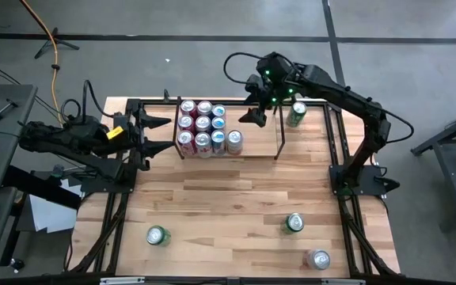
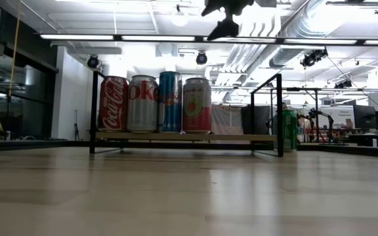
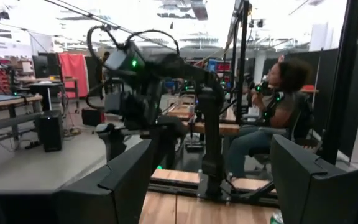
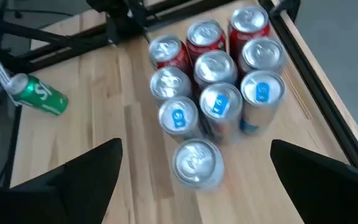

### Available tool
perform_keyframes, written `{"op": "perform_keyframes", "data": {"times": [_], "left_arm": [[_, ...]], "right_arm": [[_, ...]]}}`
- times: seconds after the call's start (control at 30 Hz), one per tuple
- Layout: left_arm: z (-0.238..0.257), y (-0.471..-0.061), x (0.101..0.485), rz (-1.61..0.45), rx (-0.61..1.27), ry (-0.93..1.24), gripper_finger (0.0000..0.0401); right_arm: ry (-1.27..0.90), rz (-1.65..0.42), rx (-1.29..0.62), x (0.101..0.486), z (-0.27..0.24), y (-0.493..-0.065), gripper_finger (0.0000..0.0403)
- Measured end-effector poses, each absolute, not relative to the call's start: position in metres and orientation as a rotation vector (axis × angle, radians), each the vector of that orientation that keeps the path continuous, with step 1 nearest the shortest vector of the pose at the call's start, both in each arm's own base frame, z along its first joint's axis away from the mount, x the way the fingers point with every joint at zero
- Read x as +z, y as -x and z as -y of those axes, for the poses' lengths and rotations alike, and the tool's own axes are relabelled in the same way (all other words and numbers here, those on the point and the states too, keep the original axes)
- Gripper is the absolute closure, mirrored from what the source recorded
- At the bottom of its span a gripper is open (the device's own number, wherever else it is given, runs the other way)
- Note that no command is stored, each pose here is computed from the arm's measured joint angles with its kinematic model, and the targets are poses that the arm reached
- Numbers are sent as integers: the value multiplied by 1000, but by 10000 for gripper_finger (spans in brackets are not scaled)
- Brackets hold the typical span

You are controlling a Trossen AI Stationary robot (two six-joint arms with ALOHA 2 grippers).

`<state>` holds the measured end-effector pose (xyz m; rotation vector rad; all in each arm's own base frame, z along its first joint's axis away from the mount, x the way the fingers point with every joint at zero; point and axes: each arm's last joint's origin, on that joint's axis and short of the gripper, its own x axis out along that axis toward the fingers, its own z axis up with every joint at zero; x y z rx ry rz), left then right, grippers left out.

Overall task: Place canned beverage on shelf
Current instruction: Put the pink soda can on the shelf aligned with the other pink soda can

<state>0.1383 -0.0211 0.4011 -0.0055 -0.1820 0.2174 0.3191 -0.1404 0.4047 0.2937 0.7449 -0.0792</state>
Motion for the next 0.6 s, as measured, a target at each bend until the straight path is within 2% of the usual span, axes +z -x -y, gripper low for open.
{"op": "perform_keyframes", "data": {"times": [0.23,0.6], "left_arm": [[22,-144,384,160,218,6,167],[22,-148,380,154,253,48,167]], "right_arm": [[-356,-701,-84,406,129,-330,9],[-405,-706,-75,404,118,-336,9]]}}
